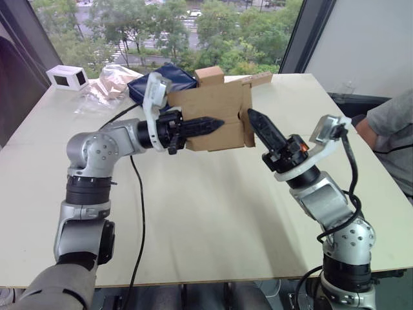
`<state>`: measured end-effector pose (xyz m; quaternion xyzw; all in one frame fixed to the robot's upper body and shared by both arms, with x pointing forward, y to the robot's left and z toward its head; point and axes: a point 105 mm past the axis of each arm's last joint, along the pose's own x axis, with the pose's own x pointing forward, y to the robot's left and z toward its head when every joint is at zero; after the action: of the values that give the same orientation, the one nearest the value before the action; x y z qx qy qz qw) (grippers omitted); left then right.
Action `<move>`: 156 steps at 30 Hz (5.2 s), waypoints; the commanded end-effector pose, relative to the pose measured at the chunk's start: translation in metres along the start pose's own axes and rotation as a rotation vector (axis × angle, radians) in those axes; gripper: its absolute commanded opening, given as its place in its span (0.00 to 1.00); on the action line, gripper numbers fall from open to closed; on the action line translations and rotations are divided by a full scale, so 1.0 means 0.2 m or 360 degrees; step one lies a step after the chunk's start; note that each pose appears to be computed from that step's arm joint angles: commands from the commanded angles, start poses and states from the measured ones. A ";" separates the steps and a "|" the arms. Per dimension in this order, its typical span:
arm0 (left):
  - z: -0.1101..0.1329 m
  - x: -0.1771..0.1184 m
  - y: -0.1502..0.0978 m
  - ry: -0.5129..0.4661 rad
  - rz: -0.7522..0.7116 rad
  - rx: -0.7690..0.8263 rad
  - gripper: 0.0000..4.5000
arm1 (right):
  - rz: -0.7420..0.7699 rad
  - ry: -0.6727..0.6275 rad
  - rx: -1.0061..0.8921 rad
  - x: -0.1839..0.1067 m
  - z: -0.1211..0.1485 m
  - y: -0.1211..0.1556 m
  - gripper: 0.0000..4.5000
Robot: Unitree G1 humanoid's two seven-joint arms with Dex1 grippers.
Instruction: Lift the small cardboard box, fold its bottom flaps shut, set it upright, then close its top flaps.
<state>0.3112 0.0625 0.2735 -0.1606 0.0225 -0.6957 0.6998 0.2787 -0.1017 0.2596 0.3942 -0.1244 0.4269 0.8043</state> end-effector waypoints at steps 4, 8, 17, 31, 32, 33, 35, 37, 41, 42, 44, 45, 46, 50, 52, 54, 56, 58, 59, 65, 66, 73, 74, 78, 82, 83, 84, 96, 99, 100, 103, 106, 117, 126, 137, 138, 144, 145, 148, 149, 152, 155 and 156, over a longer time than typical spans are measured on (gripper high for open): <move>0.03 0.01 -0.04 0.0000 -0.0047 0.0057 0.00 | 0.0025 -0.0065 -0.0056 0.01 0.04 0.04 0.35; 0.03 0.02 -0.04 -0.0015 -0.0050 0.0053 0.00 | -0.0001 -0.0115 -0.0050 0.04 0.05 0.02 0.35; 0.03 0.04 -0.03 -0.0039 -0.0044 0.0053 0.00 | -0.0031 -0.0137 -0.0050 0.12 -0.01 0.02 0.35; 0.04 0.05 0.00 -0.0099 0.0014 0.0058 0.00 | 0.0097 -0.0055 0.0025 0.17 -0.12 0.12 0.35; 0.04 0.05 0.00 -0.0102 0.0015 0.0057 0.00 | 0.0113 -0.0030 0.0033 0.16 -0.13 0.13 0.35; 0.04 0.05 0.00 -0.0101 0.0015 0.0058 0.00 | 0.0102 -0.0032 0.0034 0.15 -0.13 0.13 0.35; 0.04 0.04 0.00 -0.0099 0.0017 0.0059 0.00 | 0.0052 -0.0050 0.0025 0.12 -0.12 0.10 0.35; 0.04 0.04 0.01 -0.0097 0.0019 0.0059 0.00 | 0.0030 -0.0056 0.0015 0.10 -0.11 0.09 0.35; 0.04 0.04 0.01 -0.0092 0.0017 0.0055 0.00 | 0.0000 -0.0075 0.0003 0.08 -0.09 0.08 0.35; 0.04 0.03 0.01 -0.0090 0.0014 0.0053 0.00 | -0.0006 -0.0082 0.0002 0.08 -0.09 0.07 0.35; 0.04 0.03 0.00 -0.0084 0.0006 0.0049 0.00 | -0.0013 -0.0092 0.0000 0.07 -0.08 0.07 0.35; 0.04 0.03 0.00 -0.0079 0.0000 0.0046 0.00 | -0.0018 -0.0099 -0.0001 0.06 -0.07 0.06 0.35; 0.04 0.02 0.00 -0.0074 -0.0007 0.0043 0.00 | -0.0020 -0.0103 -0.0001 0.06 -0.07 0.06 0.35; 0.03 0.00 -0.03 -0.0043 -0.0047 0.0026 0.00 | -0.0021 -0.0132 0.0003 0.04 -0.03 0.06 0.35; 0.03 -0.01 -0.04 -0.0028 -0.0067 0.0019 0.00 | -0.0028 -0.0168 0.0010 0.02 0.00 0.05 0.35; 0.04 -0.02 -0.04 -0.0022 -0.0078 0.0014 0.00 | -0.0027 -0.0198 0.0020 0.01 0.03 0.05 0.35; 0.04 -0.03 -0.05 -0.0016 -0.0083 0.0011 0.00 | -0.0011 -0.0228 0.0042 0.00 0.05 0.06 0.35; 0.04 -0.04 -0.05 -0.0010 -0.0085 0.0011 0.00 | -0.0001 -0.0235 0.0053 -0.01 0.06 0.06 0.30; 0.04 -0.04 -0.05 -0.0010 -0.0088 0.0010 0.00 | -0.0005 -0.0234 0.0051 -0.01 0.06 0.06 0.24; 0.04 -0.03 -0.06 -0.0006 -0.0097 0.0015 0.00 | -0.0030 -0.0212 0.0021 -0.01 0.05 0.05 0.02; 0.04 -0.03 -0.06 -0.0001 -0.0095 0.0018 0.00 | -0.0022 -0.0172 0.0004 -0.02 0.04 0.06 0.02; 0.03 -0.02 -0.05 0.0037 -0.0099 0.0034 0.00 | 0.0071 0.0085 -0.0062 -0.01 -0.08 0.13 0.02; 0.03 -0.01 -0.05 0.0042 -0.0105 0.0034 0.00 | 0.0072 0.0092 -0.0063 0.00 -0.08 0.13 0.02; 0.02 0.00 -0.06 0.0057 -0.0133 0.0036 0.00 | 0.0077 0.0119 -0.0064 0.01 -0.10 0.13 0.02; 0.02 0.00 -0.06 0.0064 -0.0140 0.0036 0.00 | 0.0092 0.0136 -0.0044 0.01 -0.13 0.14 0.02; 0.02 0.00 -0.06 0.0070 -0.0140 0.0037 0.00 | 0.0103 0.0149 -0.0035 0.02 -0.14 0.14 0.02; 0.02 0.00 -0.06 0.0075 -0.0140 0.0037 0.00 | 0.0110 0.0160 -0.0029 0.02 -0.15 0.15 0.02; 0.00 0.02 -0.04 0.0132 -0.0125 0.0057 0.00 | 0.0100 0.0273 -0.0164 0.02 -0.17 0.13 0.02; 0.01 0.02 -0.03 0.0168 -0.0104 0.0085 0.00 | 0.0051 0.0268 -0.0252 -0.02 -0.11 0.10 0.02; 0.01 0.02 -0.03 0.0178 -0.0100 0.0093 0.00 | 0.0039 0.0273 -0.0277 -0.03 -0.09 0.10 0.02; -0.03 0.02 0.02 0.0471 0.0105 0.0377 0.00 | -0.0039 0.0351 -0.0455 -0.14 0.03 0.07 0.02; -0.10 0.02 -0.02 0.0901 0.0040 0.0594 0.00 | -0.0061 0.0664 -0.0599 -0.24 0.03 0.08 0.02; -0.24 -0.06 0.04 0.2026 -0.0022 0.0927 0.00 | 0.0007 0.1490 -0.1064 -0.40 -0.07 0.13 0.02; -0.38 0.03 0.15 0.2276 0.0045 0.0912 0.00 | -0.0105 0.1708 -0.1268 -0.49 -0.20 0.02 0.02; -0.49 0.06 0.19 0.2433 0.0005 0.0864 0.00 | -0.0210 0.1644 -0.1222 -0.54 -0.25 0.00 0.02; -0.49 0.06 0.19 0.2442 0.0006 0.0854 0.00 | -0.0219 0.1648 -0.1221 -0.55 -0.25 -0.01 0.02; -0.46 0.11 0.18 0.2393 0.0092 0.0777 0.32 | -0.0251 0.1627 -0.1223 -0.56 -0.24 -0.04 0.00; -0.45 0.11 0.17 0.2383 0.0118 0.0742 0.42 | -0.0253 0.1627 -0.1221 -0.56 -0.24 -0.05 0.00; -0.40 0.11 0.14 0.2353 0.0148 0.0635 0.65 | -0.0253 0.1633 -0.1218 -0.56 -0.24 -0.06 0.00; -0.39 0.11 0.13 0.2340 0.0165 0.0608 0.77 | -0.0252 0.1633 -0.1218 -0.56 -0.24 -0.07 0.00; -0.28 0.12 0.08 0.2206 0.0254 0.0436 0.85 | -0.0243 0.1637 -0.1213 -0.55 -0.23 -0.08 0.00; -0.17 0.11 0.05 0.2086 0.0298 0.0338 0.85 | -0.0226 0.1606 -0.1193 -0.53 -0.21 -0.09 0.00; -0.14 0.11 0.03 0.2011 0.0286 0.0254 0.85 | -0.0211 0.1580 -0.1177 -0.52 -0.21 -0.08 0.00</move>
<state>0.3148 0.0358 0.2293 0.3761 0.4043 -0.5774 0.6014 0.2219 -0.1410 0.1568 -0.1506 0.1774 0.4294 0.8726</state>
